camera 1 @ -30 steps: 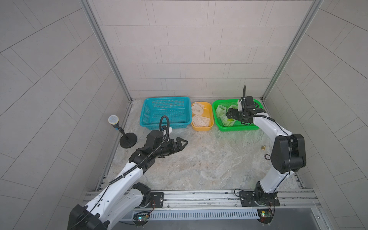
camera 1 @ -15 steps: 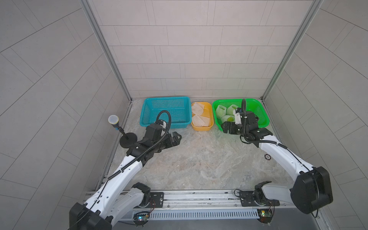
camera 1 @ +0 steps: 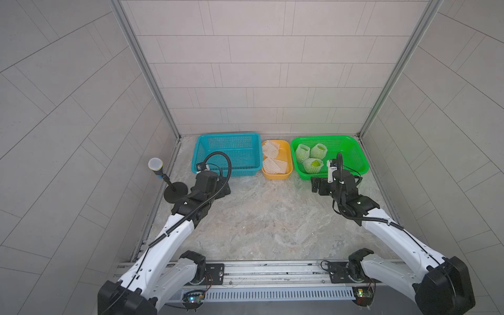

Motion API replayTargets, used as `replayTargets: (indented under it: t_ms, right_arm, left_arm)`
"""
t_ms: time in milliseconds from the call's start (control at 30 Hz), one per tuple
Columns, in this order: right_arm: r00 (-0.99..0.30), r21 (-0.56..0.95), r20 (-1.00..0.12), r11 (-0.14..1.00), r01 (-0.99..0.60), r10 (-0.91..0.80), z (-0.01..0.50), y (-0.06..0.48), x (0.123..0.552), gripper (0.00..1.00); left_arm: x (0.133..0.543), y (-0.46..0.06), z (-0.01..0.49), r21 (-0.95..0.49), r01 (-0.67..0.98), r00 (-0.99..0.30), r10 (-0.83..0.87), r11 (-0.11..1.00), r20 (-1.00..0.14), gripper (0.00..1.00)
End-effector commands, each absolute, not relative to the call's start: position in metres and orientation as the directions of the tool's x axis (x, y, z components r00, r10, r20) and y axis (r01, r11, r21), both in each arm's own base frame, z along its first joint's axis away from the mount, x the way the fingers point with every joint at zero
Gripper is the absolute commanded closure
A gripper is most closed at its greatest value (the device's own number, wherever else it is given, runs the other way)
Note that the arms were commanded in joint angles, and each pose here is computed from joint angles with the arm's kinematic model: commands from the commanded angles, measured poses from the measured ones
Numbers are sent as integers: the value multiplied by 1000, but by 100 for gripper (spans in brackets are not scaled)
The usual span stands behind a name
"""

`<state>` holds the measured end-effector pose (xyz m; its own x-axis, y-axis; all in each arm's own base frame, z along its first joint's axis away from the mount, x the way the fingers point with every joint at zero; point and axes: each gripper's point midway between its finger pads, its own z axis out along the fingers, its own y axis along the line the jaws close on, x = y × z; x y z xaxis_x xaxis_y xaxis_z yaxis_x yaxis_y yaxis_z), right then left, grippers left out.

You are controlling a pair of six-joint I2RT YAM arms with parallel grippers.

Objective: Sleeve custard apples in foam nets
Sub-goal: Reset both arms

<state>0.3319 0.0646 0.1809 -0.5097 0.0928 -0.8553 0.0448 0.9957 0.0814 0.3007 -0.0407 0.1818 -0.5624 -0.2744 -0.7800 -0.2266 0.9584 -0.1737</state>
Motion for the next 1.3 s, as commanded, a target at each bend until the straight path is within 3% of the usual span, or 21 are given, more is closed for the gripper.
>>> replayTargets:
  t_ms: [0, 167, 300, 467, 833, 967, 1133, 1267]
  right_arm:
    - [-426, -101, -905, 962, 255, 18, 194, 17, 335, 0]
    - [-386, -211, -922, 887, 411, -41, 185, -20, 328, 0]
    - [-333, -205, -942, 846, 493, -35, 173, -43, 324, 0]
    - [-356, -210, -935, 812, 545, -2, 146, -63, 325, 0]
    - [-266, -162, -964, 863, 478, -34, 130, -54, 345, 0]
    - [-277, -200, -955, 917, 345, -104, 124, -37, 358, 0]
    - [-187, -189, -974, 923, 335, -132, 110, -32, 365, 0]
    - [-302, -226, -947, 891, 392, -108, 105, -41, 371, 0]
  left_arm:
    - [319, -7, 207, -102, -329, -361, -225, 939, -905, 0]
    - [330, 39, 199, 43, -479, -312, -124, 877, -942, 0]
    - [340, 67, 180, 36, -546, -280, -141, 837, -950, 0]
    - [352, 80, 160, 50, -569, -282, -137, 821, -949, 0]
    - [369, 70, 113, 83, -492, -278, -66, 866, -958, 0]
    - [374, 59, 108, 83, -430, -279, -45, 899, -959, 0]
    - [376, 49, 96, 102, -379, -295, -16, 920, -955, 0]
    - [381, 44, 97, 155, -406, -306, 26, 901, -952, 0]
